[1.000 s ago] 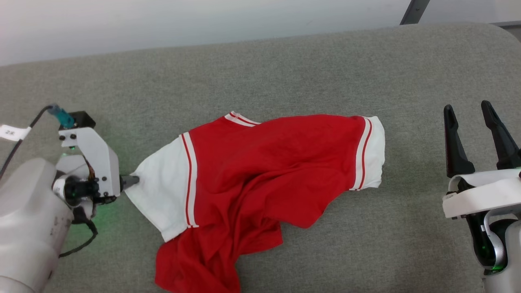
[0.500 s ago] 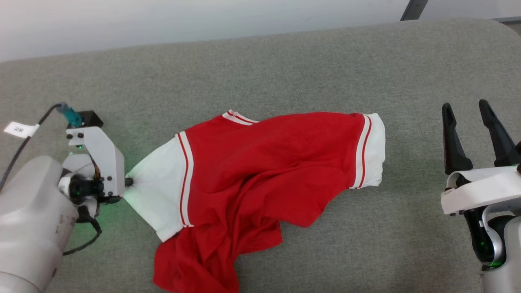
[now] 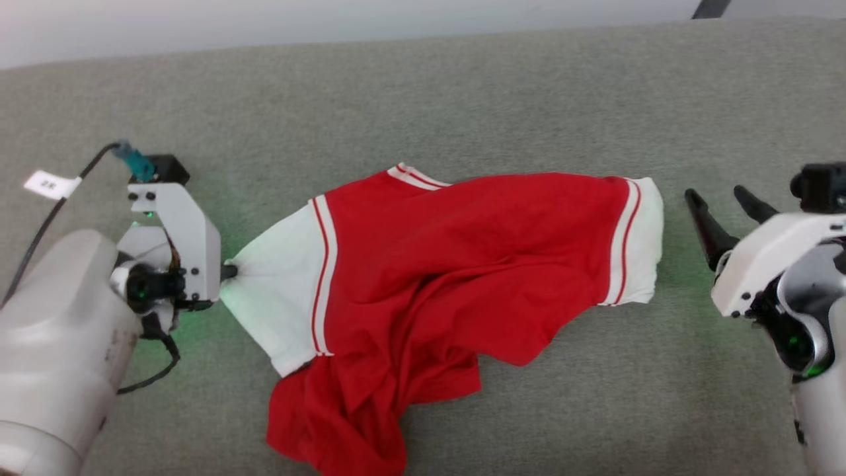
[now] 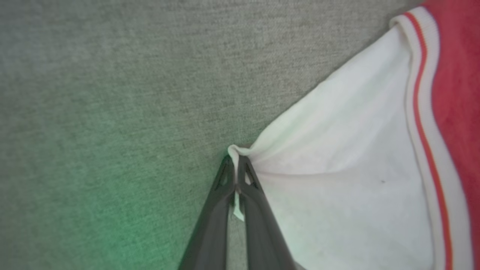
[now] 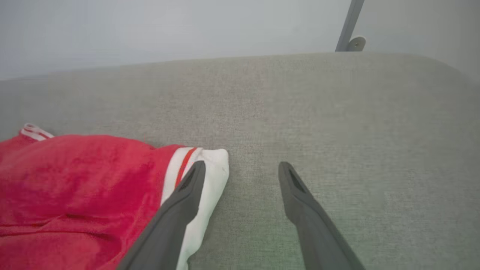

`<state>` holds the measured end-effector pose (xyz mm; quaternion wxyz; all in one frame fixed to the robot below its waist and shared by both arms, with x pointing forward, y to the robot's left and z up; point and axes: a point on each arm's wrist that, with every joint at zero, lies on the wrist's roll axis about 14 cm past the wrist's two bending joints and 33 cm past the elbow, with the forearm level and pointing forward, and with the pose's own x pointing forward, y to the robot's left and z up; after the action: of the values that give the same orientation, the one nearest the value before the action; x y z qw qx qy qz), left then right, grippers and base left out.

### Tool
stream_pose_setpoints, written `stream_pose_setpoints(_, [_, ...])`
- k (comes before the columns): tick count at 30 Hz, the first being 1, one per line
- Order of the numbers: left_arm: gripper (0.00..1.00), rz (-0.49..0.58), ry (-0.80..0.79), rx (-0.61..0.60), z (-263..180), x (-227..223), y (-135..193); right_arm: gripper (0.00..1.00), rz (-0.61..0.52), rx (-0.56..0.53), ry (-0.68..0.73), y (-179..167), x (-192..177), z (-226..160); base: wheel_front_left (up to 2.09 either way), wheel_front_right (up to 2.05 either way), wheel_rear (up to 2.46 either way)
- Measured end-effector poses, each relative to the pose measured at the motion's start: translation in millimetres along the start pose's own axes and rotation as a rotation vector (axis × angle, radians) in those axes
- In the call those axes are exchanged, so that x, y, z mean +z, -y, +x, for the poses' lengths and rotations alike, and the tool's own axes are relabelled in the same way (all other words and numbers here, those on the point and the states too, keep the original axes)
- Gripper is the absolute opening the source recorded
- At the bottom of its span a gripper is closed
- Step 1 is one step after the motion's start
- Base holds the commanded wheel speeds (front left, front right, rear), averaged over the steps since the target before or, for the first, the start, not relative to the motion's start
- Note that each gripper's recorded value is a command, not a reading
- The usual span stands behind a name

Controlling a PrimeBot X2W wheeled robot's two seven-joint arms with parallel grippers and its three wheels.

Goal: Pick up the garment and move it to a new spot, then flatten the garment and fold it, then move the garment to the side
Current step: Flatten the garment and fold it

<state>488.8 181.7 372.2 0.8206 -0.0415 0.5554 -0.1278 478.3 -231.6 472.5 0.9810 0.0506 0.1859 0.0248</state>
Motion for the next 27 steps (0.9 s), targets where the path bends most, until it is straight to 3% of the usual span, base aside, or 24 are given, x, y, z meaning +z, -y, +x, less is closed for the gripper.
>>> stream_pose_setpoints(14, [0.0,0.013,0.028,-0.006,4,5,-2,1.0,-0.008,0.079,-0.427,-21,-65,48,0.0,0.0,0.0])
stream_pose_setpoints(15, [0.0,0.013,0.028,-0.007,5,5,-2,0.82,-0.012,0.08,-0.442,-21,-66,51,0.0,0.0,0.0])
stream_pose_setpoints(17, [0.0,0.011,0.032,-0.009,5,5,-3,0.0,-0.02,0.083,-0.466,-23,-69,55,0.0,0.0,0.0])
stream_pose_setpoints(27, [0.0,0.007,0.07,-0.002,-2,9,-7,0.0,-0.024,0.081,-0.459,-25,-61,64,0.0,0.0,0.0])
